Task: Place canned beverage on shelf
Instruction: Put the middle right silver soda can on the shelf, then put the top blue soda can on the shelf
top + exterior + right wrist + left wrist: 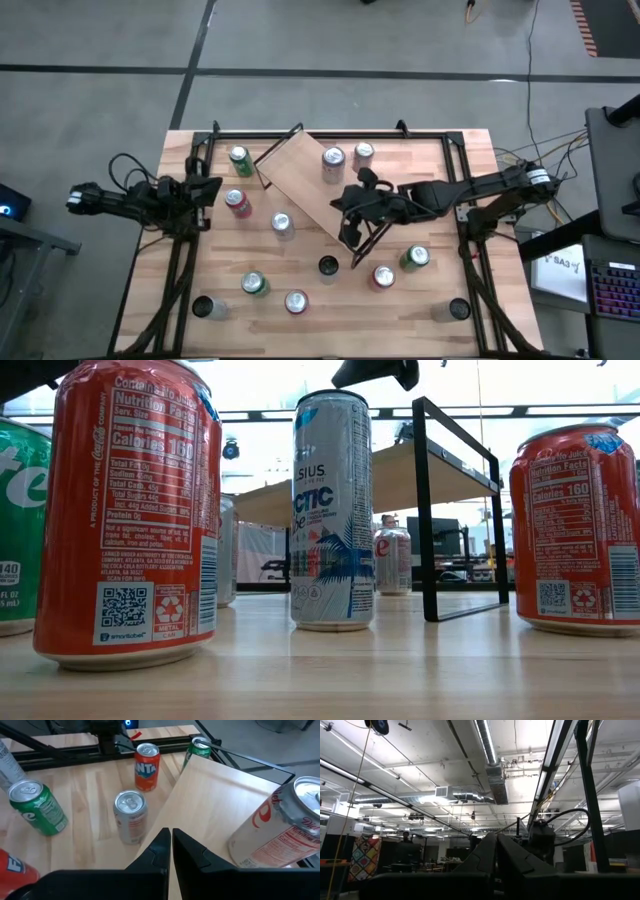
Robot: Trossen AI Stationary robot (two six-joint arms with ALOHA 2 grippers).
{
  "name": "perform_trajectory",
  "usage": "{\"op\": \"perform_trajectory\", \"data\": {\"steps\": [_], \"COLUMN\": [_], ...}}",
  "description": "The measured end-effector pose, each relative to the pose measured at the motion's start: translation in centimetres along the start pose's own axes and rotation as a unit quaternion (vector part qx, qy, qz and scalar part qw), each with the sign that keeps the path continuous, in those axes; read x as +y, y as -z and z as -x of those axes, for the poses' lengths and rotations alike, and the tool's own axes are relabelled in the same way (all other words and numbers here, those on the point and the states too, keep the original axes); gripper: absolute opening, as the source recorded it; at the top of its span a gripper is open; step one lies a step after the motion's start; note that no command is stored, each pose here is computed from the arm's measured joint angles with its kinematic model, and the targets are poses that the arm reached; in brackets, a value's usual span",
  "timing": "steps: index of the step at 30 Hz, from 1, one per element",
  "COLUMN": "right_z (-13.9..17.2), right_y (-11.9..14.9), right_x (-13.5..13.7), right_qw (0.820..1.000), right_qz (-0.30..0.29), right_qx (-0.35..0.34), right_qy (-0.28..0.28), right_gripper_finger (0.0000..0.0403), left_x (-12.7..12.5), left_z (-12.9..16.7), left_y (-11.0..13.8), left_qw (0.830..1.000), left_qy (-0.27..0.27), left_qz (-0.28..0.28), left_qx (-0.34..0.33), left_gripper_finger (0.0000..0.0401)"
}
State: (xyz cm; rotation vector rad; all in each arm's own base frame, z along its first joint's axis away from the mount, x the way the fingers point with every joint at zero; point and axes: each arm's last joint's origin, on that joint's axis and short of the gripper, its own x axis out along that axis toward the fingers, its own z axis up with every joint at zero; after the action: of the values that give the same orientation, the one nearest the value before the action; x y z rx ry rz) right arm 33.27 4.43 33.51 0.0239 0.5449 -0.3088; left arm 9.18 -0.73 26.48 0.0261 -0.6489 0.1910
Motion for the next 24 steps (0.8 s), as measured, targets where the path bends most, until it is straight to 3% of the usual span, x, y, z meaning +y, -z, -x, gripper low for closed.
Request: {"op": "perform_trajectory", "data": {"steps": [10,15,20,24], "right_z": [-0.2,0.1,0.8,1.1], "right_y": [0.0,-2.1,-4.5,-5.0], "right_x": [0.1,0.4,0.2,0.1], "right_qw": [1.000,0.993,0.972,0.964], "right_qz": [0.003,0.030,0.046,0.066], "right_qx": [-0.012,-0.114,-0.232,-0.258], "right_qy": [-0.002,-0.014,-0.008,0.002], "right_gripper_finger": [0.0009,0.0009,0.0009,0.0009], "left_x": [0.0,0.0,0.0,0.0], "left_z": [0.0,0.0,0.0,0.0], "left_y": [0.0,0.0,-0.1,0.0], "left_qw": [1.000,1.000,1.000,1.000], "left_qy": [0.000,0.000,-0.002,-0.001], "left_qz": [0.000,-0.009,-0.025,-0.026], "left_qx": [0.000,-0.001,-0.006,-0.003], "left_gripper_finger": [0.0000,0.0000,0.0000,0.0000]}}
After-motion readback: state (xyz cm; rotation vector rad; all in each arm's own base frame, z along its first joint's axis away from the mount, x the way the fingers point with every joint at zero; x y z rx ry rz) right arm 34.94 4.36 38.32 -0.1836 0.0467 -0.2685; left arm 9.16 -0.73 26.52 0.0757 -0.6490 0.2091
